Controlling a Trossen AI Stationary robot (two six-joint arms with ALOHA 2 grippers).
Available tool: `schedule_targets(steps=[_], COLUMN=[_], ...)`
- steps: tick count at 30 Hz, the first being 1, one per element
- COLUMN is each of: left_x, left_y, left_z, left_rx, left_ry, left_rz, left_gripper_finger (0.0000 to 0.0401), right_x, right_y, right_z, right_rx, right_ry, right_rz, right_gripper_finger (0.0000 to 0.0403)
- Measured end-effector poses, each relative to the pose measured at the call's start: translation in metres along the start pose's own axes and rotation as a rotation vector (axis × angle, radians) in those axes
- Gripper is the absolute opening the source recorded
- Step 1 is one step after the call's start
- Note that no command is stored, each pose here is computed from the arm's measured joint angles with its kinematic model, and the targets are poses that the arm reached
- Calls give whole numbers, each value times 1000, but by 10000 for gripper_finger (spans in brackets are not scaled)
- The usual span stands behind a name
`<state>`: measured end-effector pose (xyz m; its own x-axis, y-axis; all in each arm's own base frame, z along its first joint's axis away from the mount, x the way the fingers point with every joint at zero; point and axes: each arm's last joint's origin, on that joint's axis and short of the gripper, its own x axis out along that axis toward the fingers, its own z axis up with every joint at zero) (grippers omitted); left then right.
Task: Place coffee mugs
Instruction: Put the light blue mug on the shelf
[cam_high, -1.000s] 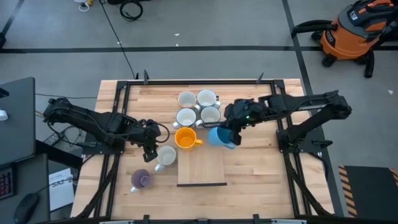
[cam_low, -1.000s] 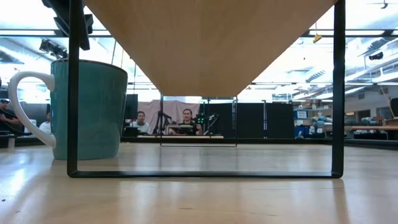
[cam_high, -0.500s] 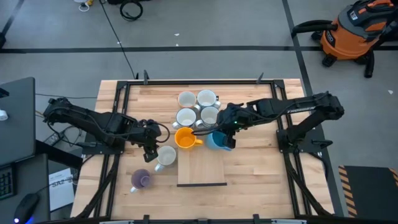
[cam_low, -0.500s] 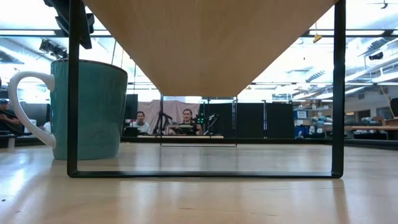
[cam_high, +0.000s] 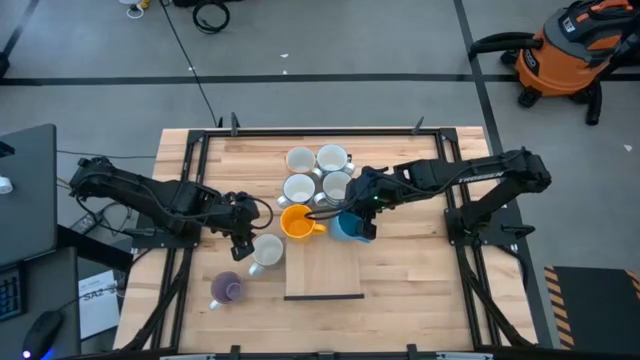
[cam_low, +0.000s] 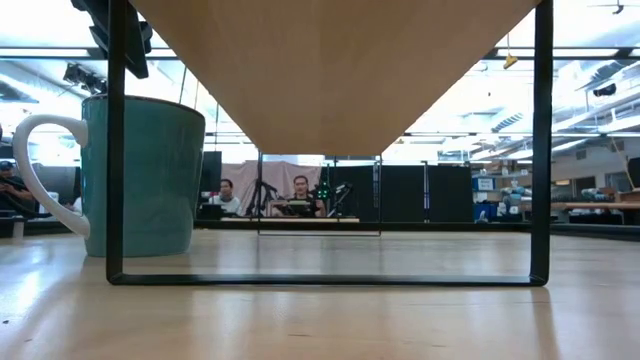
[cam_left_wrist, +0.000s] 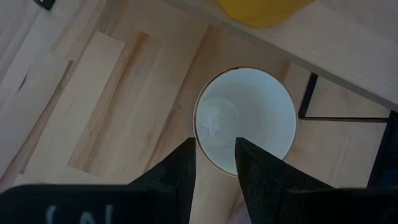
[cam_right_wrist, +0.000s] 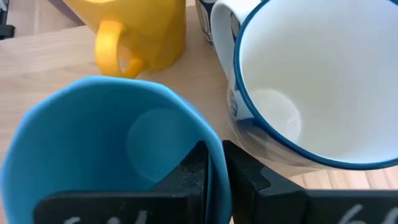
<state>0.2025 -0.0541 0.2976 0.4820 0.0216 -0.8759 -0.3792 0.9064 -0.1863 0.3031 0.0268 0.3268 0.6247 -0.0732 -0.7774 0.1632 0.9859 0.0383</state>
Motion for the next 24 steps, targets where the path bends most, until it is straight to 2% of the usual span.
schedule_targets(steps=[24], left_x=[0], left_y=[0], left_z=[0], left_rx=[0], left_ry=[-1], left_rz=[-1], left_gripper_finger=[119], right_x=[-1], right_y=[1], right_z=[2], right_rx=[5], right_ry=[-28], right_rz=[7], right_gripper_finger=[61])
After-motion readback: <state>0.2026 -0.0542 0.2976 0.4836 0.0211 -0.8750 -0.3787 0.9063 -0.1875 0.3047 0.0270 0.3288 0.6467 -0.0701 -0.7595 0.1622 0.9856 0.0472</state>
